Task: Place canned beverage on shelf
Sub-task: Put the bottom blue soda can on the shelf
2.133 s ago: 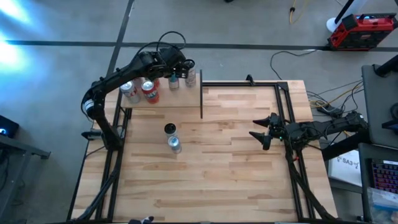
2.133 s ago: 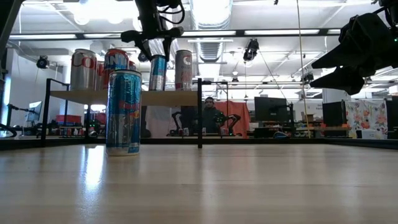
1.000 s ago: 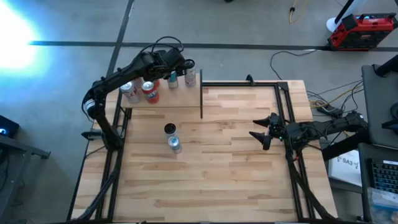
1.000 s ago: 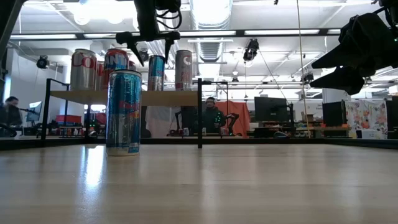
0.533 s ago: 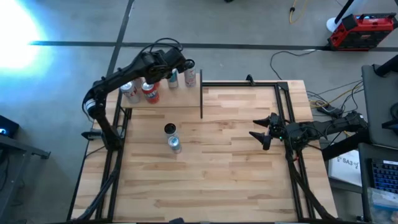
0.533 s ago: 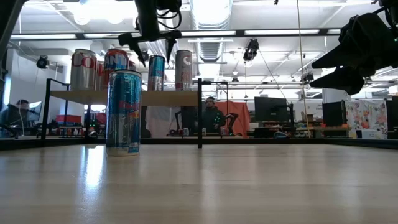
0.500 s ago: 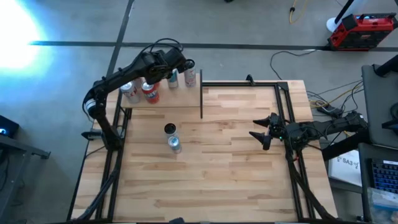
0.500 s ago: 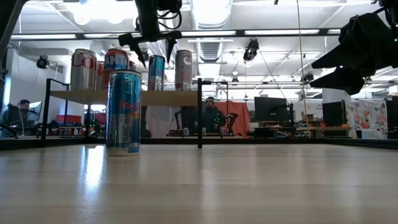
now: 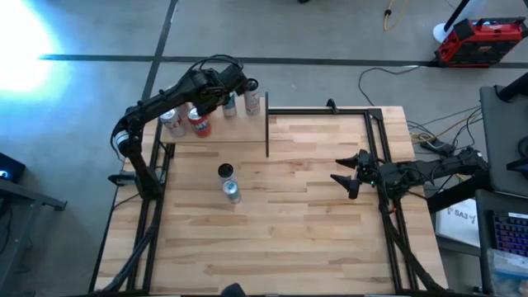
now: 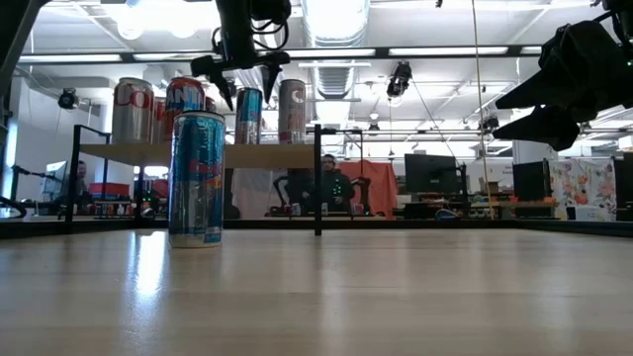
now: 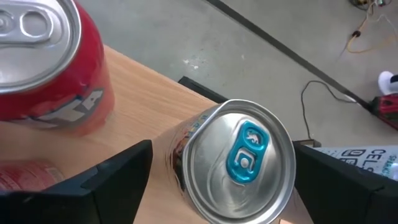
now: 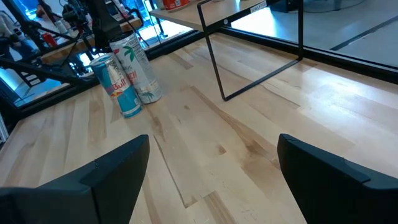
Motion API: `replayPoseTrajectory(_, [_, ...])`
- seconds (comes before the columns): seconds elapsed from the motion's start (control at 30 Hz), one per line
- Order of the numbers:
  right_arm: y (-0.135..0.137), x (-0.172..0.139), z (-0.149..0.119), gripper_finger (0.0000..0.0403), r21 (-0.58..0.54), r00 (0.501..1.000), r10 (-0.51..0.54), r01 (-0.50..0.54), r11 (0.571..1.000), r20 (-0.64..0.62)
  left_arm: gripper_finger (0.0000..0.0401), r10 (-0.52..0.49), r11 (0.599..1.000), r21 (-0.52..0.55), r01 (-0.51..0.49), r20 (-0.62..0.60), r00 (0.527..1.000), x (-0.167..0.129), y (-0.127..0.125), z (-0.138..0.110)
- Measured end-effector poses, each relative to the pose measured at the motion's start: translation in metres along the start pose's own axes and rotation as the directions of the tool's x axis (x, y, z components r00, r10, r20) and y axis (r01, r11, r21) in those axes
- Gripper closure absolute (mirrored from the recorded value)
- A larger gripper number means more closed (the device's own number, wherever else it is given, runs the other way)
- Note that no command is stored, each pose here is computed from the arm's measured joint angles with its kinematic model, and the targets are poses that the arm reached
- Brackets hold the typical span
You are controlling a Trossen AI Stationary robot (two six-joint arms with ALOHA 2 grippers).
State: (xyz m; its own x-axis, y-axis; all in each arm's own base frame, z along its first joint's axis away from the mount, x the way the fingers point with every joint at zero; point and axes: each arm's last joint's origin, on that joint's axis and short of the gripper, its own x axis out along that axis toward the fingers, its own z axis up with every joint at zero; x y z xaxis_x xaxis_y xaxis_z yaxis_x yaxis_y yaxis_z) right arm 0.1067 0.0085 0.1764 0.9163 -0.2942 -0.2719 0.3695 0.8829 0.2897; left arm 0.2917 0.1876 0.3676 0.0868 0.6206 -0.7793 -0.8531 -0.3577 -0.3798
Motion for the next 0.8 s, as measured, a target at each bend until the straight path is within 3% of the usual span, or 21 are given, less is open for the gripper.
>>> replayPoseTrajectory(0.3, [0.0, 0.0, 0.0, 0.0067, 0.0, 1.0, 0.0, 0.0, 1.0, 0.0, 0.0067, 0.005, 1.0, -0.022, -0.005, 0.0, 1.0, 0.0, 0.0005, 0.0])
replayPoseTrajectory(0.8, [0.0, 0.0, 0.0, 0.0067, 0.0, 1.0, 0.0, 0.0, 1.0, 0.0, 0.0122, 0.007, 1.0, -0.013, -0.007, 0.005, 1.0, 0.0, 0.0007, 0.0001])
